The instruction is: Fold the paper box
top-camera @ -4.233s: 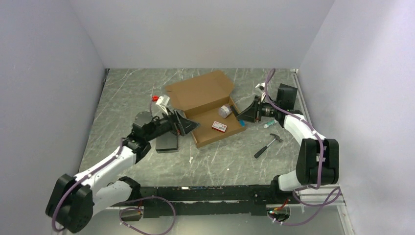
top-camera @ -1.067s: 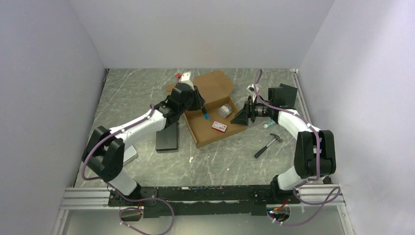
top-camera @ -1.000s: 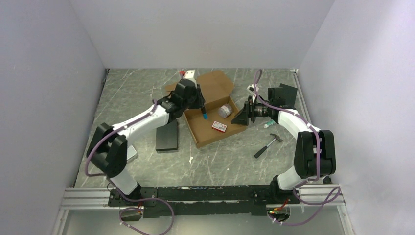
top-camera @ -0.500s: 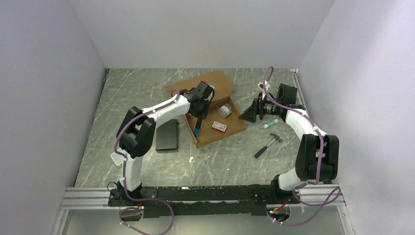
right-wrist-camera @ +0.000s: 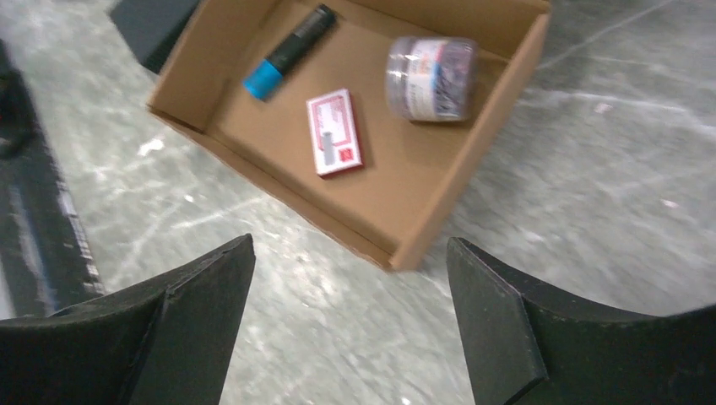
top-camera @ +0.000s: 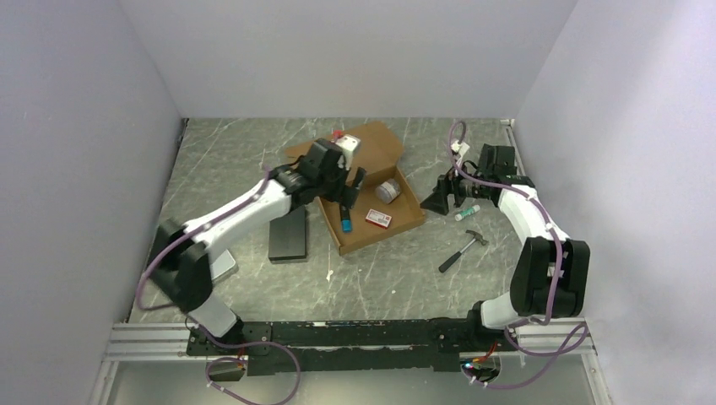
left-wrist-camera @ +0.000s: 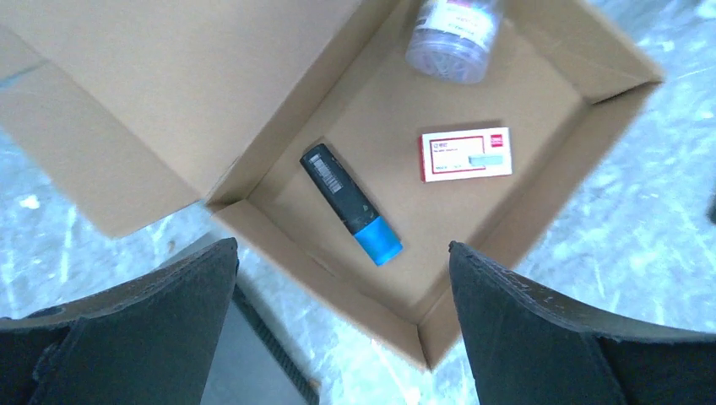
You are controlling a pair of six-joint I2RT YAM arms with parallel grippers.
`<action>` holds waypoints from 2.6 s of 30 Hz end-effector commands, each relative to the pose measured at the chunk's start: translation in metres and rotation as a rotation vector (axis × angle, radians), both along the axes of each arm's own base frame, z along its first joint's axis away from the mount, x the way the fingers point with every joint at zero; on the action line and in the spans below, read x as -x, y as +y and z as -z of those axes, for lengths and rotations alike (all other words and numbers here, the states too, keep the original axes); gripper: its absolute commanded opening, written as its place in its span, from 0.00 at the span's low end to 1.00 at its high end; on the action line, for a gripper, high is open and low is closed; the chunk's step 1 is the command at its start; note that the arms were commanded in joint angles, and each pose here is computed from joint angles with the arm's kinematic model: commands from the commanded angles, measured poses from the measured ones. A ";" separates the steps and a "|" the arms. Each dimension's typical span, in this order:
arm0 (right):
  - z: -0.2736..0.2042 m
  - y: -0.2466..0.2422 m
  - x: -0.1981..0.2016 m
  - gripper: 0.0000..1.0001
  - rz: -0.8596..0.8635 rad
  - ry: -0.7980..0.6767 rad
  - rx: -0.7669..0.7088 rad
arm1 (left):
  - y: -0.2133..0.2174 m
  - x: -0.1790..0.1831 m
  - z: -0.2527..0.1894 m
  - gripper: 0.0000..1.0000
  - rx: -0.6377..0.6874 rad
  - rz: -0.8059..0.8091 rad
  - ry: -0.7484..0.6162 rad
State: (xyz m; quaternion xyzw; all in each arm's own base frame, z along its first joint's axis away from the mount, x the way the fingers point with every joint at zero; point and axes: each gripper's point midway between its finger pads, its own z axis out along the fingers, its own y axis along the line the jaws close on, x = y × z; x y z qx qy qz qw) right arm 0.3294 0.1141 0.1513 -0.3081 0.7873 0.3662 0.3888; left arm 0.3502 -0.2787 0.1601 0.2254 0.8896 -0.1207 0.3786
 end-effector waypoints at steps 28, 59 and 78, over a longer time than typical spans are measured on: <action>0.082 -0.142 -0.024 0.83 -0.736 -0.242 0.830 | 0.112 0.095 -0.098 0.99 0.030 0.105 -0.408; 0.153 -0.145 -0.035 0.24 -0.625 -0.139 0.878 | 0.119 0.090 -0.095 1.00 0.032 0.083 -0.401; 0.021 -0.039 -0.041 0.00 -0.292 -0.273 0.507 | 0.123 0.086 -0.093 0.99 0.034 0.067 -0.393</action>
